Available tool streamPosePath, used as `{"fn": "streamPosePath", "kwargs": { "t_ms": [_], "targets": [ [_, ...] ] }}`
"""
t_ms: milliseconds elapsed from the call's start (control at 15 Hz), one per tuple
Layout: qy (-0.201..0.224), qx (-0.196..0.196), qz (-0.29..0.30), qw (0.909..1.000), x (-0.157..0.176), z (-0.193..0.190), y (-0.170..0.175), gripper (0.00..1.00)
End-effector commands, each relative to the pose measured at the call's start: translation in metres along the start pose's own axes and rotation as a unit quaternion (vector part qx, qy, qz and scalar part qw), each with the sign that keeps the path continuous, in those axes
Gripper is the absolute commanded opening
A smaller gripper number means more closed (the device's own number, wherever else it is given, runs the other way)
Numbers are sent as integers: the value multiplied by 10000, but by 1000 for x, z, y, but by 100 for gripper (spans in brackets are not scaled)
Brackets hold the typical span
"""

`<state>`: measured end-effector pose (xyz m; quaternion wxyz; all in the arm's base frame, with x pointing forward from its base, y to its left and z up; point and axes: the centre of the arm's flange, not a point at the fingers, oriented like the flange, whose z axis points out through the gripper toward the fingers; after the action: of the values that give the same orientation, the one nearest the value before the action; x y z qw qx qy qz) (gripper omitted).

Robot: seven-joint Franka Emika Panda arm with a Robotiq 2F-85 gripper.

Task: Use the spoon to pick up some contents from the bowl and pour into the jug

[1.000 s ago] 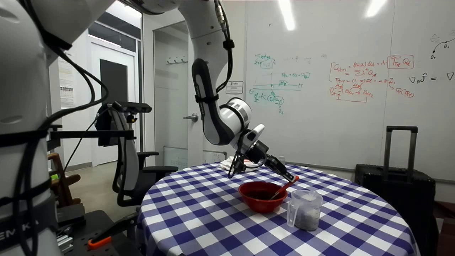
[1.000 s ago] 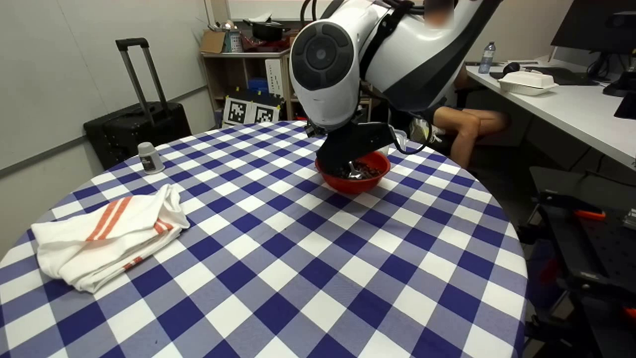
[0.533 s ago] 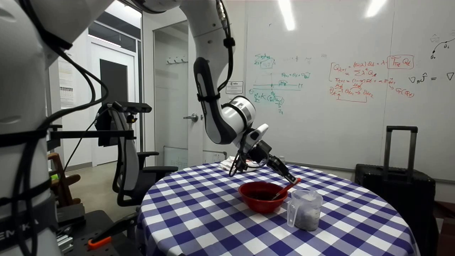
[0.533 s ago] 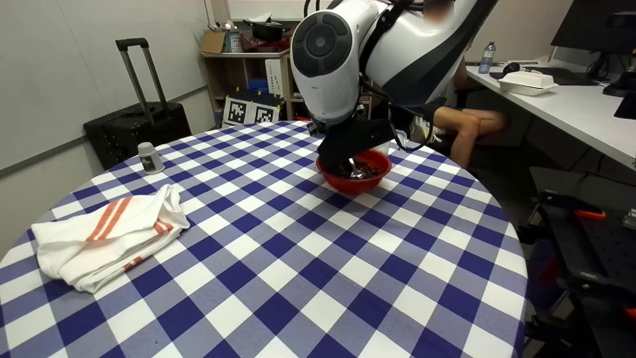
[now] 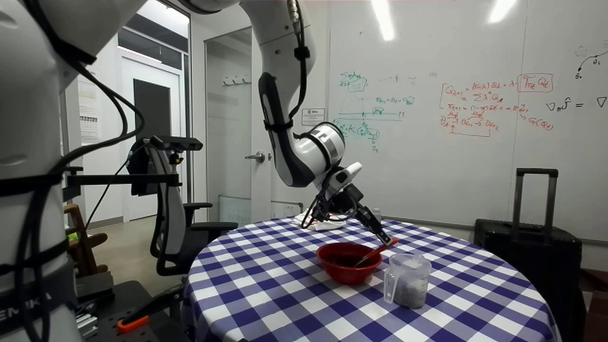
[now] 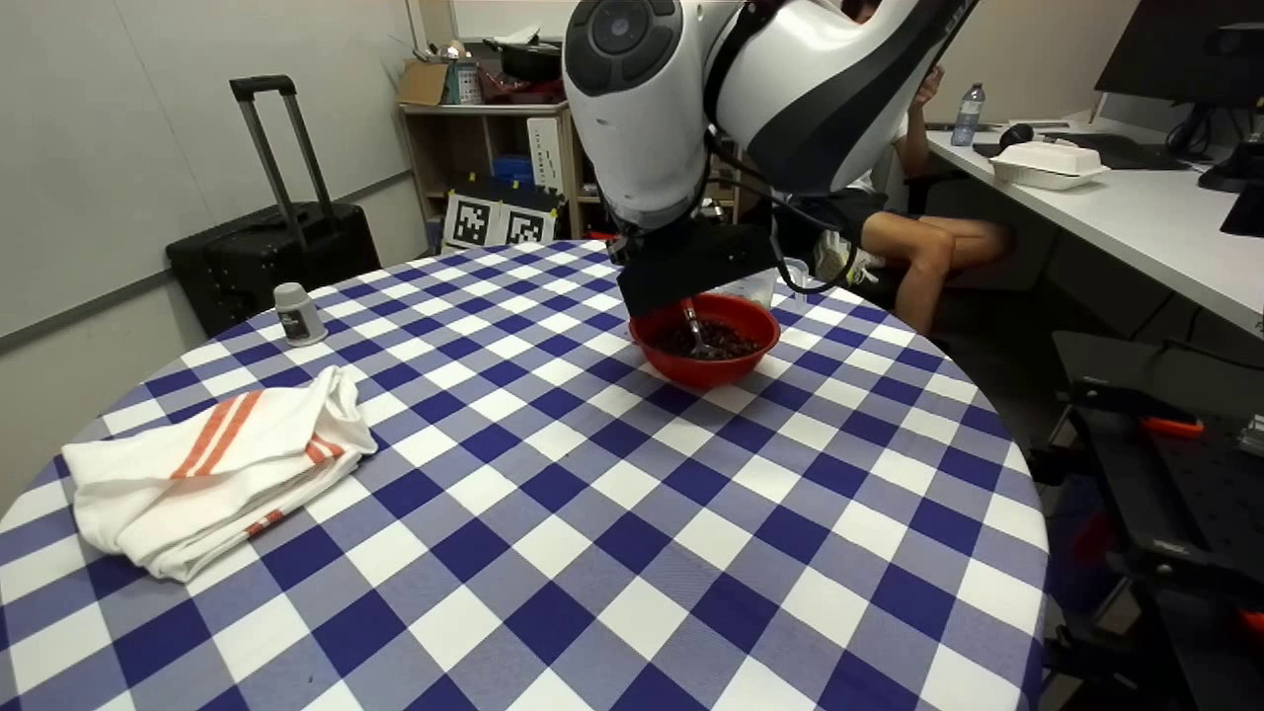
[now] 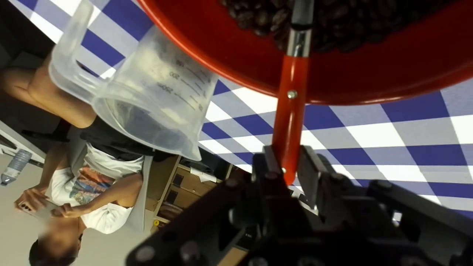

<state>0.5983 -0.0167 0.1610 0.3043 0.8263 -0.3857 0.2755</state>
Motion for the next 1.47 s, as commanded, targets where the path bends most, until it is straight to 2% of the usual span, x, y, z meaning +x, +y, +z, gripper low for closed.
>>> {"fn": "streamPosePath", "kwargs": {
  "t_ms": [0,733,1400],
  "targets": [
    [-260,15,85,9996,9,-7,4,5],
    [-543,-483,708,9948,38,29,34,5],
    [-799,-437,889,9919,46,22,25,5]
  ]
}}
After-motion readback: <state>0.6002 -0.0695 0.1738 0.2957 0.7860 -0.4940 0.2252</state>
